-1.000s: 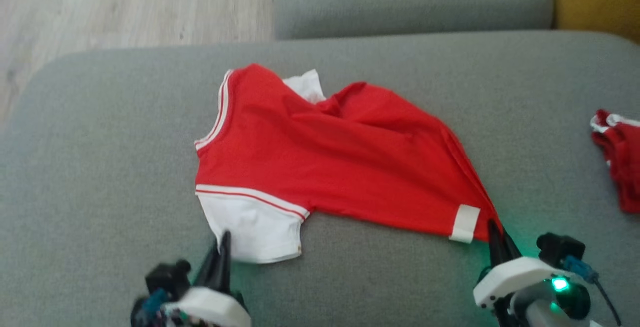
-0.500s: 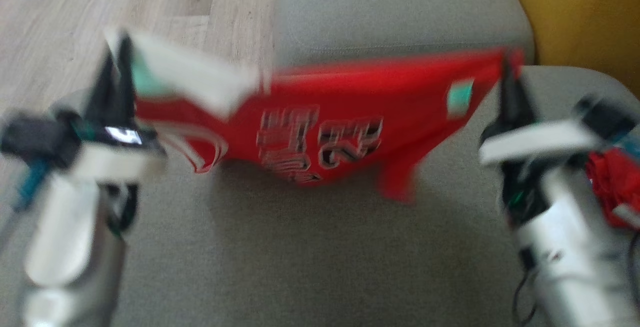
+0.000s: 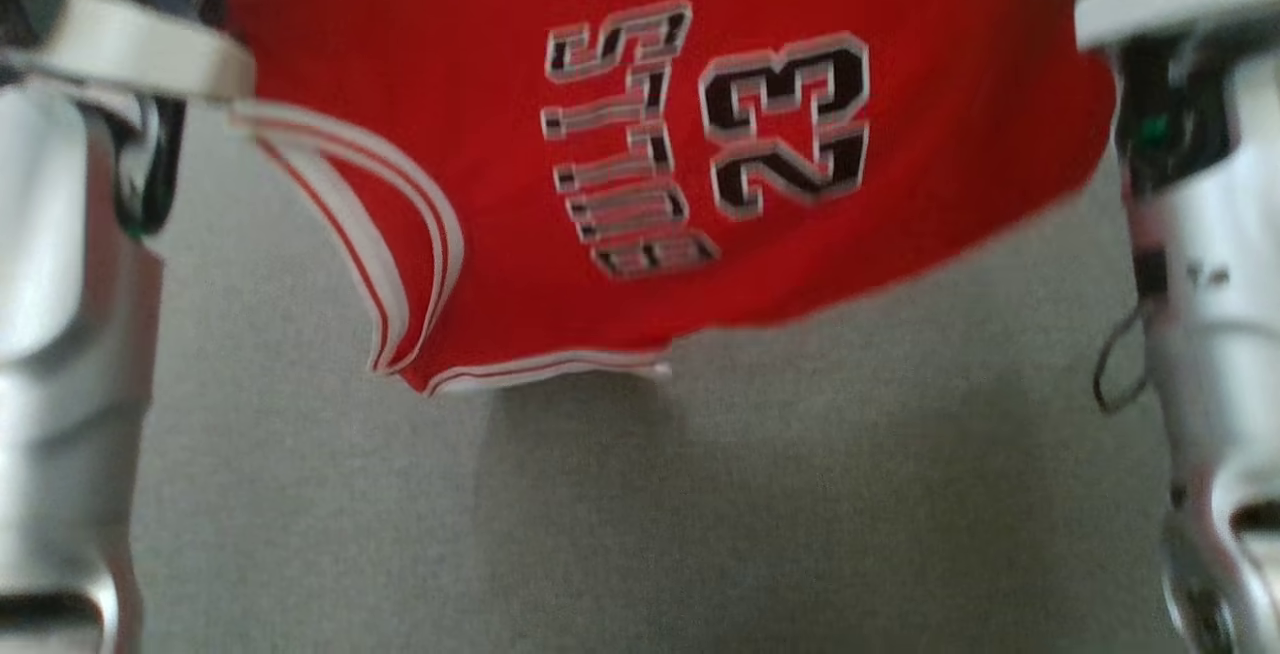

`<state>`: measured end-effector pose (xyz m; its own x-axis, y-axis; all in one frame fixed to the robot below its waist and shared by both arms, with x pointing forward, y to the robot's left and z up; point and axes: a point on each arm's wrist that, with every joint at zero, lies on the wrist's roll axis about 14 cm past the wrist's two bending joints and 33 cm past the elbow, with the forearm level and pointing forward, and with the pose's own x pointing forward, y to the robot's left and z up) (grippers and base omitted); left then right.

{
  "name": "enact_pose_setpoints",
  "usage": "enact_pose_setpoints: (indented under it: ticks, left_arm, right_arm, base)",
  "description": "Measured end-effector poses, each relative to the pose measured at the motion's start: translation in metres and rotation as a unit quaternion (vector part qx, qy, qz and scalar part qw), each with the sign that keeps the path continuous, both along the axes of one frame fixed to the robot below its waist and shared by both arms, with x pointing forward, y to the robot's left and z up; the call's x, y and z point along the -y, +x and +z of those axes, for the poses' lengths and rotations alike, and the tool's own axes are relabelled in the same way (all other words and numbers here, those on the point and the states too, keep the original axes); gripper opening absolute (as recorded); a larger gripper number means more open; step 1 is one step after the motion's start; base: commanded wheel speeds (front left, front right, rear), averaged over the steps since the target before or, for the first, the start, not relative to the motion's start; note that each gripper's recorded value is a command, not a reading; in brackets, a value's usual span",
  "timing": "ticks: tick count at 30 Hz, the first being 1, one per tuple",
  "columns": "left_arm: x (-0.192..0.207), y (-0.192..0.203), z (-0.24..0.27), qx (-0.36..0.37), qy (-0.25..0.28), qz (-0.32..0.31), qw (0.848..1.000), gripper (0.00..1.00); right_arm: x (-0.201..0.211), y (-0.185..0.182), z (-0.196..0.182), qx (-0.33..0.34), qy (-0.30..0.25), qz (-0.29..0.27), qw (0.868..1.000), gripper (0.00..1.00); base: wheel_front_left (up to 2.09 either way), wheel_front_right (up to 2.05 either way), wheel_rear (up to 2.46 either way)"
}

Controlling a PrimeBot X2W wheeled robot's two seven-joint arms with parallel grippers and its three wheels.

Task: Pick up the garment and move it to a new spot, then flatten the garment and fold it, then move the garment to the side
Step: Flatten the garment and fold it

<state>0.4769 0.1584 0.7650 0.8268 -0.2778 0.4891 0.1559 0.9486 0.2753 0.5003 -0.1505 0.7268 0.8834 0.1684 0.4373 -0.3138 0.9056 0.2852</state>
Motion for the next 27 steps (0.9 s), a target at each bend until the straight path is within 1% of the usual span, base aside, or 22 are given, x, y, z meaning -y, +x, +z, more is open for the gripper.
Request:
enact_pose_setpoints:
  ticks: [3,4,6,7,9,11,13,15,18,20,22,24,27]
  left_arm:
    - [-0.003,0.031,-0.011,-0.017,0.009,0.020,1.000,0.00]
    - [-0.006,0.050,-0.010,-0.009,0.012,0.032,0.999,0.00]
    - [-0.009,0.067,-0.003,0.009,0.015,0.045,0.999,0.00]
    - [-0.008,0.075,0.002,0.020,0.020,0.050,0.998,0.00]
    - [-0.006,0.087,0.018,0.050,0.024,0.056,0.997,0.00]
    - [-0.003,0.095,0.030,0.070,0.016,0.058,0.996,0.00]
    - [0.000,0.101,0.028,0.071,0.008,0.056,0.996,0.00]
    - [-0.004,0.104,0.016,0.057,-0.008,0.058,0.997,0.00]
    - [-0.014,0.101,-0.016,0.027,-0.036,0.063,0.997,0.00]
    - [-0.017,0.092,-0.052,-0.009,-0.050,0.064,0.997,0.00]
    - [-0.017,0.077,-0.097,-0.056,-0.078,0.066,0.993,0.00]
    - [-0.015,0.055,-0.153,-0.121,-0.102,0.069,0.985,0.00]
    - [-0.019,0.009,-0.228,-0.210,-0.141,0.089,0.963,0.00]
  right_arm:
    - [-0.006,0.027,0.004,0.002,-0.015,-0.007,1.000,0.00]
    - [-0.008,0.045,0.008,0.011,-0.020,-0.016,1.000,0.00]
    - [-0.007,0.061,0.013,0.025,-0.034,-0.028,0.999,0.00]
    - [-0.004,0.069,0.017,0.031,-0.033,-0.035,0.998,0.00]
    - [0.003,0.084,0.025,0.040,-0.028,-0.048,0.998,0.00]
    - [0.008,0.095,0.028,0.044,-0.023,-0.057,0.997,0.00]
    - [0.013,0.104,0.024,0.041,-0.010,-0.063,0.997,0.00]
    - [0.013,0.109,0.012,0.030,-0.007,-0.063,0.998,0.00]
    - [0.012,0.112,-0.024,-0.010,-0.005,-0.059,0.998,0.00]
    - [0.013,0.106,-0.063,-0.054,-0.005,-0.058,0.997,0.00]
    - [0.019,0.093,-0.111,-0.109,0.004,-0.061,0.992,0.00]
    - [0.022,0.072,-0.159,-0.165,0.004,-0.061,0.984,0.00]
    - [0.021,0.032,-0.222,-0.239,0.009,-0.055,0.970,0.00]
  base:
    - [0.00,0.00,0.00]
    - [0.00,0.00,0.00]
    - [0.00,0.00,0.00]
    - [0.00,0.00,0.00]
    - [0.00,0.00,0.00]
    - [0.00,0.00,0.00]
    - [0.00,0.00,0.00]
    - [0.00,0.00,0.00]
    - [0.00,0.00,0.00]
    - [0.00,0.00,0.00]
    - [0.00,0.00,0.00]
    - [0.00,0.00,0.00]
    - [0.00,0.00,0.00]
